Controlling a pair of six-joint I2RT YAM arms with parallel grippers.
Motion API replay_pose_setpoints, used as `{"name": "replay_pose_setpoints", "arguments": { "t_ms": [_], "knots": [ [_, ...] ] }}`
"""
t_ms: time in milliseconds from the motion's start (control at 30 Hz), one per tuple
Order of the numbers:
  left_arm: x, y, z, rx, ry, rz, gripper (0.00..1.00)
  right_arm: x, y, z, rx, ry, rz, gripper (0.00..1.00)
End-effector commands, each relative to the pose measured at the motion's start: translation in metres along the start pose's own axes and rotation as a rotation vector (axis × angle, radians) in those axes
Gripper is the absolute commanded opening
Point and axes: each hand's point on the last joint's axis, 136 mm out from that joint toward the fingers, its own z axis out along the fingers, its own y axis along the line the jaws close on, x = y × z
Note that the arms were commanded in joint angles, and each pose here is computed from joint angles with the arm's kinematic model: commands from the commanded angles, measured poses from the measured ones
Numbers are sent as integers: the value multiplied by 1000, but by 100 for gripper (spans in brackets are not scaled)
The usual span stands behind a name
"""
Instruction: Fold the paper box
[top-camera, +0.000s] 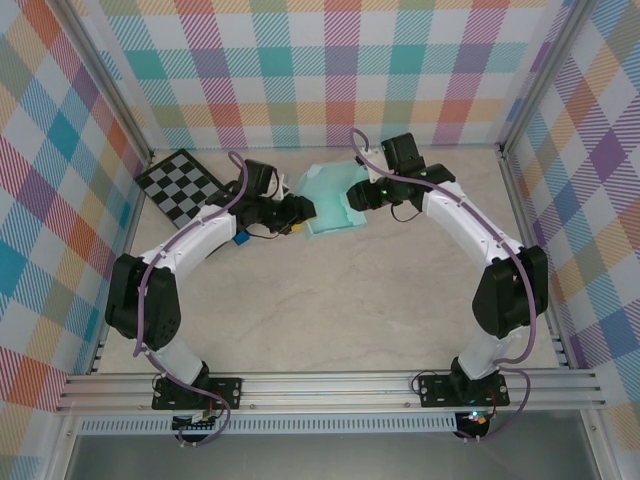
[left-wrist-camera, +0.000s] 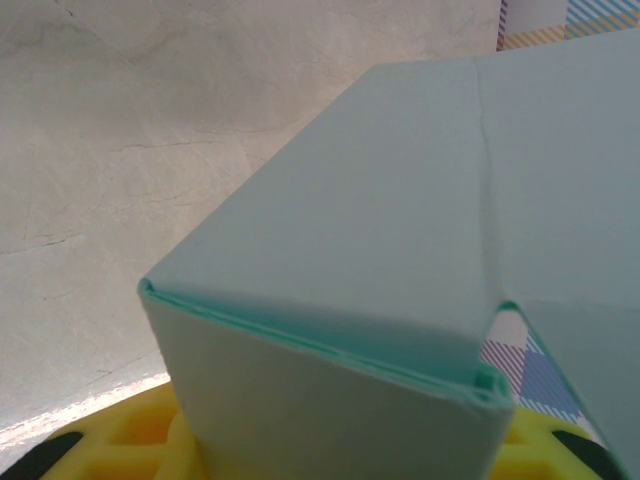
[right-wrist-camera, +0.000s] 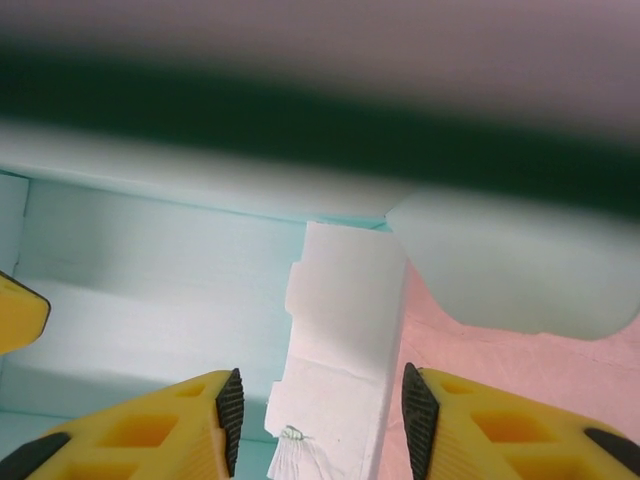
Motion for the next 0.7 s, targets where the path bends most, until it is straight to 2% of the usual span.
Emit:
{"name": "replay_pose_setpoints", "arguments": {
  "t_ms": [0, 300, 667],
  "knots": [
    [-10, -35, -20, 110, -44, 68, 37, 26, -8, 17, 18, 79, 17, 45],
    [-6, -20, -7, 81, -5, 43, 37, 42, -15, 28, 38, 65, 39, 44],
    [-4, -3, 8, 27, 55, -21, 37, 17, 7, -17, -17, -152, 21, 58]
  ]
}}
